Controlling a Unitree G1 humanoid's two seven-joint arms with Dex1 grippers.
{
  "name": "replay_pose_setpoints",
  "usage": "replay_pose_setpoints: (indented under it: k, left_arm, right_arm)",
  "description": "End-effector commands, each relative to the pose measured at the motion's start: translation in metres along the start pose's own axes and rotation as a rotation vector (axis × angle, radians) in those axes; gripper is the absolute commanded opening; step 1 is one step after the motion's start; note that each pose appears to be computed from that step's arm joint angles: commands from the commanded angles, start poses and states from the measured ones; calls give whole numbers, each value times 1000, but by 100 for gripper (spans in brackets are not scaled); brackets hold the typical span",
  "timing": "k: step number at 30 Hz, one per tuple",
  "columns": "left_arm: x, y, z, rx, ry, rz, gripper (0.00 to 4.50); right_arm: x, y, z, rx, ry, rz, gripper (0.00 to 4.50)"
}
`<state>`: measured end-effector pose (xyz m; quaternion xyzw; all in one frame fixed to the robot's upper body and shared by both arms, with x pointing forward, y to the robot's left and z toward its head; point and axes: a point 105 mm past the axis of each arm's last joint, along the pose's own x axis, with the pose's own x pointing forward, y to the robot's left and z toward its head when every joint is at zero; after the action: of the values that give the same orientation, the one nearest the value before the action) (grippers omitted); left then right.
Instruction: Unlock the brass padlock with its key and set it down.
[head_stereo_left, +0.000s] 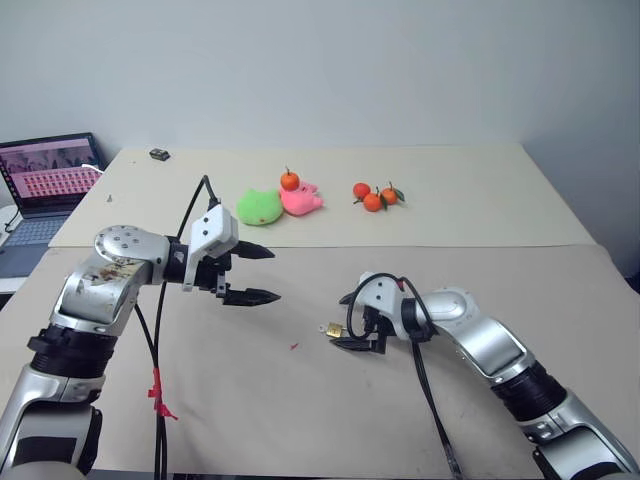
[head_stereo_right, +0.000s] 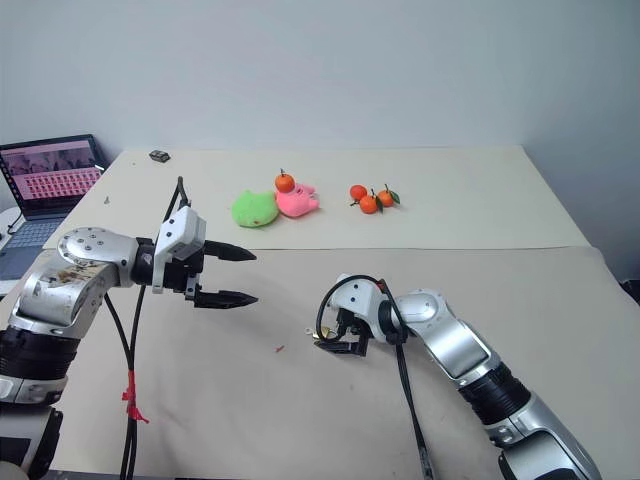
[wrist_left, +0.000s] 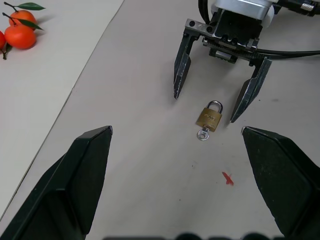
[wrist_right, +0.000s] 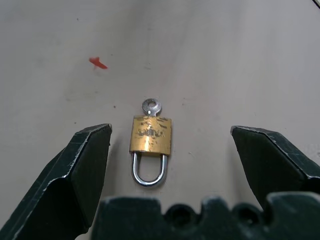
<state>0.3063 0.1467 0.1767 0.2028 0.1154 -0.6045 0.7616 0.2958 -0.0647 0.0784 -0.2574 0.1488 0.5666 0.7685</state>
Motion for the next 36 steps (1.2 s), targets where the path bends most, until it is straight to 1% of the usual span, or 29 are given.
replay_pose_setpoints:
  k: [1, 6, 7, 8, 11, 13, 14, 15, 16, 17, 18, 19, 23, 26, 29, 31, 33, 36]
  left_arm:
    - [-3, 3, 14, 56, -11, 2, 440]
    - [-3, 5, 15, 61, -8, 2, 440]
    - [-2, 6, 15, 63, -7, 3, 440]
    - [-2, 6, 15, 64, -6, 3, 448]
    - [-3, 6, 17, 67, -8, -3, 450]
    - [-4, 6, 18, 67, -11, -4, 450]
    - [-4, 6, 19, 66, -13, -4, 450]
    - [-4, 7, 19, 66, -14, -4, 450]
    - [-3, 7, 19, 66, -15, -5, 450]
    - [-3, 6, 20, 62, -21, -10, 450]
    - [-3, 5, 21, 56, -29, -16, 450]
    - [-3, 4, 22, 47, -41, -22, 450]
    - [1, 4, 31, -10, -112, -34, 450]
    - [10, 5, 39, -118, -188, -43, 450]
    - [22, -9, 41, -261, -247, -134, 450]
    - [28, -21, 45, -442, -335, -236, 450]
    - [31, -29, 41, -546, -354, -295, 450]
    - [36, -26, 32, -646, -348, -291, 450]
  right_arm:
    - [3, 2, 3, -18, -21, -9, 450]
    - [7, 5, 2, 42, -41, -12, 450]
    - [8, 5, -1, 46, -28, -14, 450]
    - [8, 5, -4, 49, -17, -13, 424]
    - [7, 6, -11, 62, 3, -15, 348]
    - [7, 6, -12, 64, 6, -15, 268]
    - [7, 6, -12, 64, 7, -15, 243]
    - [7, 6, -13, 64, 8, -14, 195]
    - [7, 6, -13, 64, 9, -15, 173]
    - [6, 6, -13, 63, 9, -15, 130]
    - [6, 6, -13, 61, 11, -15, 100]
    - [5, 5, -13, 54, 15, -15, 90]
    - [-3, -2, -7, -21, 26, -48, 90]
    - [-12, -14, 6, -111, 14, -97, 90]
    - [-24, -29, 24, -236, -13, -182, 90]
    - [-37, -42, 42, -378, -43, -264, 90]
    - [-48, -48, 58, -499, -70, -321, 90]
    - [-61, -44, 86, -649, -143, -343, 90]
